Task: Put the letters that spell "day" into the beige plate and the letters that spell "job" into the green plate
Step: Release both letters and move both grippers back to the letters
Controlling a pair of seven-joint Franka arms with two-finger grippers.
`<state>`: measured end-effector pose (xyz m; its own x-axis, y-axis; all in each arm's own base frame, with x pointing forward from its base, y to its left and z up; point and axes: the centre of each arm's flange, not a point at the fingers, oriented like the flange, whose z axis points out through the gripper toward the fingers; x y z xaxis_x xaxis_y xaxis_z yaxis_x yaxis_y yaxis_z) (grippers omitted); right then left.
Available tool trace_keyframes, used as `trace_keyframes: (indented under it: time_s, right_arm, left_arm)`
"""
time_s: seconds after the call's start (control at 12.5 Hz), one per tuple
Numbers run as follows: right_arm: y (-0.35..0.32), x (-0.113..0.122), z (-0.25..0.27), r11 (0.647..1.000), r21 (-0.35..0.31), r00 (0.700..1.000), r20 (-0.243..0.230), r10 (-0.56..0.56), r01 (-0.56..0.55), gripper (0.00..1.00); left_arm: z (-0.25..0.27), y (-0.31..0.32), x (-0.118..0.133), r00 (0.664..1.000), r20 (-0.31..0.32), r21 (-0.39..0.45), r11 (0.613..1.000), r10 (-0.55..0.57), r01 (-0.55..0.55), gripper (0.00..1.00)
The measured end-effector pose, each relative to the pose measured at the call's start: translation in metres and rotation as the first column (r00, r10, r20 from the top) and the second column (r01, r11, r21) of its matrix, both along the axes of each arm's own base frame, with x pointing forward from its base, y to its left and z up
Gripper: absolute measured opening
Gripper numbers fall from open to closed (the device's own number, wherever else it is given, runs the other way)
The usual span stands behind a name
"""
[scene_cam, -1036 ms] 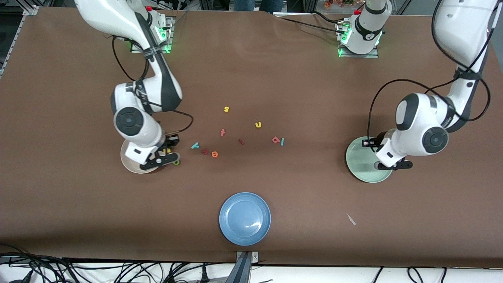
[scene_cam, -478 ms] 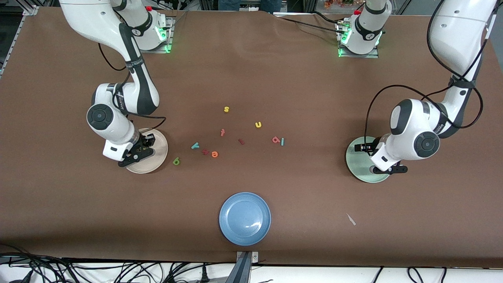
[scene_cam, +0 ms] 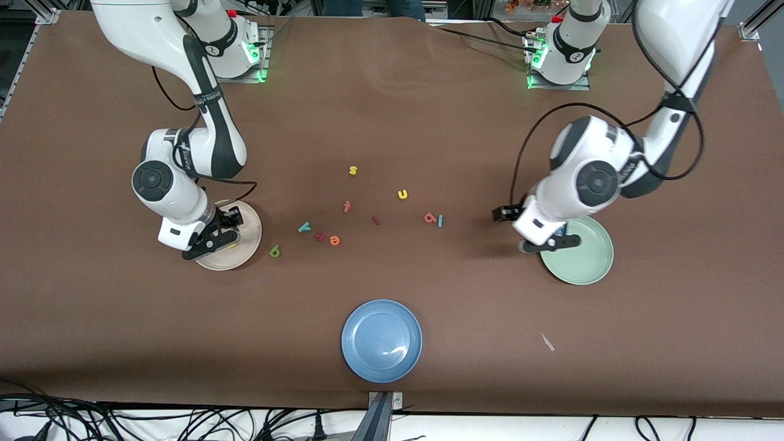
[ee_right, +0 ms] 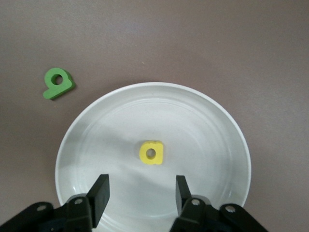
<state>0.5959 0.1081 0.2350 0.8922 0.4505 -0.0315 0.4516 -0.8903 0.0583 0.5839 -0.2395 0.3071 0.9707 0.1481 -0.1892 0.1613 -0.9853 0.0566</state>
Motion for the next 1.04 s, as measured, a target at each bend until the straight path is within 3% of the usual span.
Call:
trace_keyframes:
  time_s: [0.08, 0.24, 0.56, 0.8, 1.04]
  right_arm:
    - [0.005, -0.001, 0.001, 1.000, 0.008, 1.000, 0.001, -0.007, 0.007, 0.64]
    - [0.026, -0.005, 0.002, 0.999, 0.027, 0.999, 0.002, -0.047, 0.047, 0.64]
    - [0.101, -0.024, 0.003, 0.984, 0.079, 0.987, -0.010, -0.160, 0.161, 0.64]
    - [0.140, -0.037, 0.004, 0.973, 0.096, 0.977, -0.014, -0.212, 0.212, 0.64]
    - [0.168, -0.047, -0.003, 0.966, 0.113, 0.972, 0.021, -0.236, 0.232, 0.64]
  left_arm:
    - [-0.008, -0.025, -0.008, 1.000, 0.004, -0.005, 1.000, 0.004, -0.004, 0.89]
    - [-0.035, -0.064, -0.021, 1.000, 0.006, -0.015, 1.000, 0.011, -0.010, 0.71]
    - [-0.091, -0.102, -0.035, 0.996, 0.080, 0.038, 0.999, 0.030, -0.033, 0.67]
    - [-0.108, -0.115, -0.041, 0.996, 0.081, 0.024, 0.999, 0.032, -0.034, 0.62]
    - [-0.113, -0.126, -0.048, 0.997, 0.075, 0.023, 0.999, 0.022, -0.024, 0.58]
